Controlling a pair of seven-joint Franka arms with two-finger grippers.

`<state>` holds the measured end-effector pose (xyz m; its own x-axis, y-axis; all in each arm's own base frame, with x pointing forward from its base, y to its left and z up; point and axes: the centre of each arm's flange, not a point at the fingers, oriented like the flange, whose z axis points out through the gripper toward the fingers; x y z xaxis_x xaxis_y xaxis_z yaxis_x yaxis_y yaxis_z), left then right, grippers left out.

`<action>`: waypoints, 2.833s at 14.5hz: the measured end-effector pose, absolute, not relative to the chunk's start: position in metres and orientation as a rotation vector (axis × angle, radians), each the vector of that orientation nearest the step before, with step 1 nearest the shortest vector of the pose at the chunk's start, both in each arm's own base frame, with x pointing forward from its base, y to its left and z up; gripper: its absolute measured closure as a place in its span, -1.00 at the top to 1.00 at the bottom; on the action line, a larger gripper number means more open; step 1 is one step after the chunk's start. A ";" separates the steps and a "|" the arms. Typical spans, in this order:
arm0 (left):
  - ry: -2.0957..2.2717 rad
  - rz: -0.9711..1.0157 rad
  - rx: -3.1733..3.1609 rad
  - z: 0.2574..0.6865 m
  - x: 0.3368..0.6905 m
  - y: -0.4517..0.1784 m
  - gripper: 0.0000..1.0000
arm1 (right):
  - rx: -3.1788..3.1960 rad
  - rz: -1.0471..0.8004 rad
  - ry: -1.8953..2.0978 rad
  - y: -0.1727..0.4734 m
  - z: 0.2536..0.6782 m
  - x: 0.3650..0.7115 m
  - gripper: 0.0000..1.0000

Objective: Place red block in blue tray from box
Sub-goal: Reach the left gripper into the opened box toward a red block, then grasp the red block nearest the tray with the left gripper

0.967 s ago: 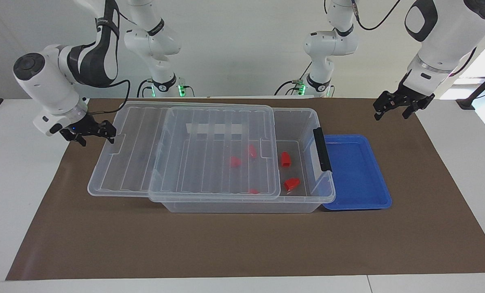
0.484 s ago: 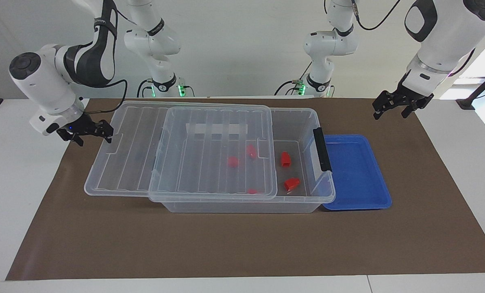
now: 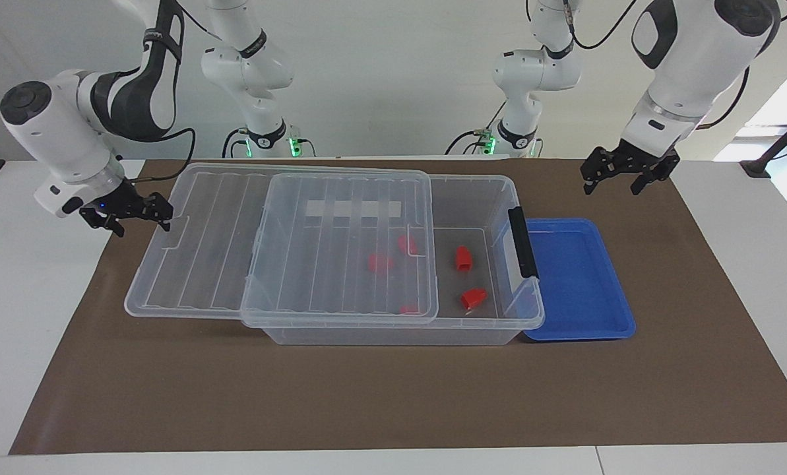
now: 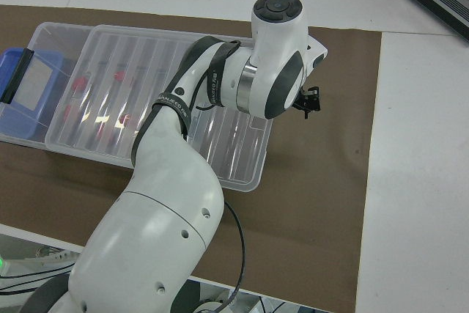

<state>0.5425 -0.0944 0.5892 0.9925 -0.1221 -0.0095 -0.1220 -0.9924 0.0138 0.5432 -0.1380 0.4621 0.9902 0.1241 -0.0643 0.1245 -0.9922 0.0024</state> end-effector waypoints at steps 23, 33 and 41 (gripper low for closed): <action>-0.124 0.094 3.092 0.367 0.488 -0.287 1.00 | 3.125 -0.123 0.152 -0.085 0.586 0.561 1.00; -0.120 0.146 3.072 0.325 0.480 -0.284 1.00 | 3.128 -0.214 0.072 -0.064 0.596 0.555 1.00; 0.002 0.139 3.070 0.314 0.475 -0.295 -0.31 | 3.128 -0.212 0.069 -0.064 0.596 0.555 1.00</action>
